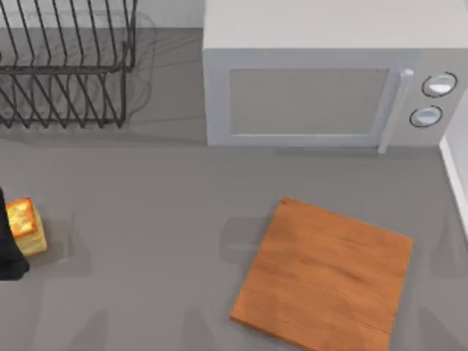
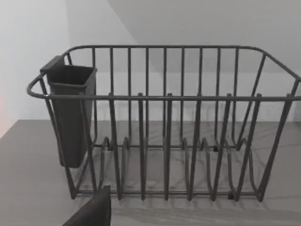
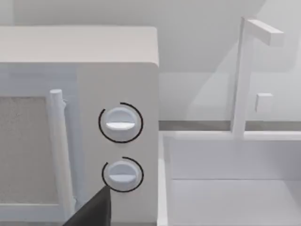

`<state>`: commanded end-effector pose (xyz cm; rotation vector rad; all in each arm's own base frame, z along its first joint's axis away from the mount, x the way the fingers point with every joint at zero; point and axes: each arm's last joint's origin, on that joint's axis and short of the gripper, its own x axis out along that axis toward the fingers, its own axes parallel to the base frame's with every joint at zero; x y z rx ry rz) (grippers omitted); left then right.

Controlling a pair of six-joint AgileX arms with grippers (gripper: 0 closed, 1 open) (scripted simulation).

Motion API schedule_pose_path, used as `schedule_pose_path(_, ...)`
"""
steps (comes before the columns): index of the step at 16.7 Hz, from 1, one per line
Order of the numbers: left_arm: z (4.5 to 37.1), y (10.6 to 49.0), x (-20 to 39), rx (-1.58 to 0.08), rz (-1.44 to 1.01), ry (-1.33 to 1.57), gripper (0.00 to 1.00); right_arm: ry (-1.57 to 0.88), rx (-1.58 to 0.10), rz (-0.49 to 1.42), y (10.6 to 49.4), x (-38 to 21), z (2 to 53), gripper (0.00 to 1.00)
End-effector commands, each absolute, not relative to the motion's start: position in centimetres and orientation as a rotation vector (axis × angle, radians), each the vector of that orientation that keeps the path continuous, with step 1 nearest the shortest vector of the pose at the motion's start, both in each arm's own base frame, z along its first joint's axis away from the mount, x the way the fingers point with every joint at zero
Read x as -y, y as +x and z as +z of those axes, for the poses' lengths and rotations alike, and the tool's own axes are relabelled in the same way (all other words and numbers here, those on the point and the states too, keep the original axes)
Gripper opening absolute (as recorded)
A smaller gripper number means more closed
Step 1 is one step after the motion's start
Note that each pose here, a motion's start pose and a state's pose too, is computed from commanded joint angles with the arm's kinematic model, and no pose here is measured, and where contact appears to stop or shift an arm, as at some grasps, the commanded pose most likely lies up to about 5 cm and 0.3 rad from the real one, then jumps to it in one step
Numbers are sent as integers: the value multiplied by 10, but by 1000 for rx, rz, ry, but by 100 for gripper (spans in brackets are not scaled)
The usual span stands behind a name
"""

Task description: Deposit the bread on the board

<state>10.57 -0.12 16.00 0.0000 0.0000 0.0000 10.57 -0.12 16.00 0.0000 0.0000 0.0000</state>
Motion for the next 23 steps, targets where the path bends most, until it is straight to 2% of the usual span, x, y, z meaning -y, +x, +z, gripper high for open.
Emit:
schedule_pose_path(5,168,106,1,-55,3,54,100,0,0,0,106,1,160,100)
schedule_pose_path(11,212,126,0,-352,-55,334,100,0,0,0,106,1,160,100)
schedule_pose_path(17,241,197,-2,-775,-264,653,100,0,0,0,106,1,160,100)
schedule_pose_path(23,212,283,-7,-1157,-605,859,100,0,0,0,106,1,160,100)
